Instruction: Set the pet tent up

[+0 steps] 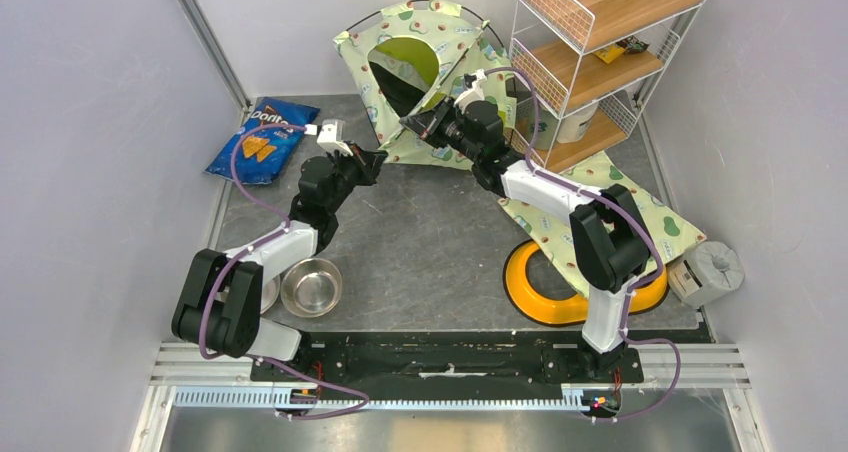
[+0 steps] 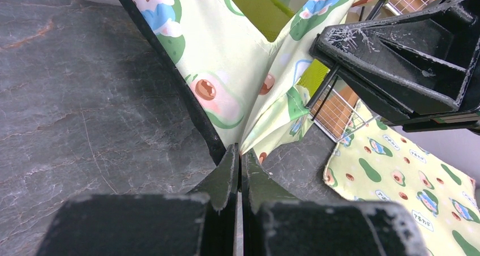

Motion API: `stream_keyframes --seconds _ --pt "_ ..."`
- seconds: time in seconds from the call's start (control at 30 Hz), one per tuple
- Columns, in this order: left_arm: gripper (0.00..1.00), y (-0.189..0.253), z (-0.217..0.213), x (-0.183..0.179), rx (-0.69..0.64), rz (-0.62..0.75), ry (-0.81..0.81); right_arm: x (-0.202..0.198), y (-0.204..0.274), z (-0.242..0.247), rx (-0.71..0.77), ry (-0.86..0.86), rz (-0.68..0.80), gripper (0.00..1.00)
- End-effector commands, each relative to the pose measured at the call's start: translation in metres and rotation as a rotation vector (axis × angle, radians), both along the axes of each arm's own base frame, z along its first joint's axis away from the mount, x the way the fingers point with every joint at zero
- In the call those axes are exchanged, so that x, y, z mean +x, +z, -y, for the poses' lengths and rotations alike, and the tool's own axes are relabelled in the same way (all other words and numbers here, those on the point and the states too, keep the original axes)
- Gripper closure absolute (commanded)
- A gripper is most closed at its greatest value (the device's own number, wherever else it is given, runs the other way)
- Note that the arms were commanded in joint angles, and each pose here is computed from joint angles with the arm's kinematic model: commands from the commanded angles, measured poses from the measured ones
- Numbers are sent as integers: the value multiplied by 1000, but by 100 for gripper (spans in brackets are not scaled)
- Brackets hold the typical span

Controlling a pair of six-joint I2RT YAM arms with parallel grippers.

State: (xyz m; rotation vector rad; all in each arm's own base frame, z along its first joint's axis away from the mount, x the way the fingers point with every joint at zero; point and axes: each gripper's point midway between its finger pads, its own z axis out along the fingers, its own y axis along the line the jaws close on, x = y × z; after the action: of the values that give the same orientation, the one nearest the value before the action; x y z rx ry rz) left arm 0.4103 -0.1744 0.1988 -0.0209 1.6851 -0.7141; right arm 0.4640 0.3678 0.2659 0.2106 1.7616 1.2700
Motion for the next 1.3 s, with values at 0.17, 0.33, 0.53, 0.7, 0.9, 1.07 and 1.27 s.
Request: stream_keyframes --seconds 0.17,0.33,0.53,0.7,0.9,1.07,1.27 --pt "98 -104 -36 -27 165 -325 77 94 119 167 213 -599 280 100" --pt "98 -106 -35 -27 166 -332 72 94 127 168 252 -588 295 100" --pt "98 -108 -36 -28 168 -338 70 96 133 172 263 -599 306 100" --pt "98 -107 -35 -27 168 -338 69 100 123 175 226 -624 295 100" --pt "98 -107 -35 -27 167 -337 66 108 109 173 208 -628 278 100" --pt "98 -108 -35 -28 167 -339 68 110 111 171 241 -620 279 100" --pt "98 -108 -37 -28 170 -340 74 108 118 172 281 -611 285 100"
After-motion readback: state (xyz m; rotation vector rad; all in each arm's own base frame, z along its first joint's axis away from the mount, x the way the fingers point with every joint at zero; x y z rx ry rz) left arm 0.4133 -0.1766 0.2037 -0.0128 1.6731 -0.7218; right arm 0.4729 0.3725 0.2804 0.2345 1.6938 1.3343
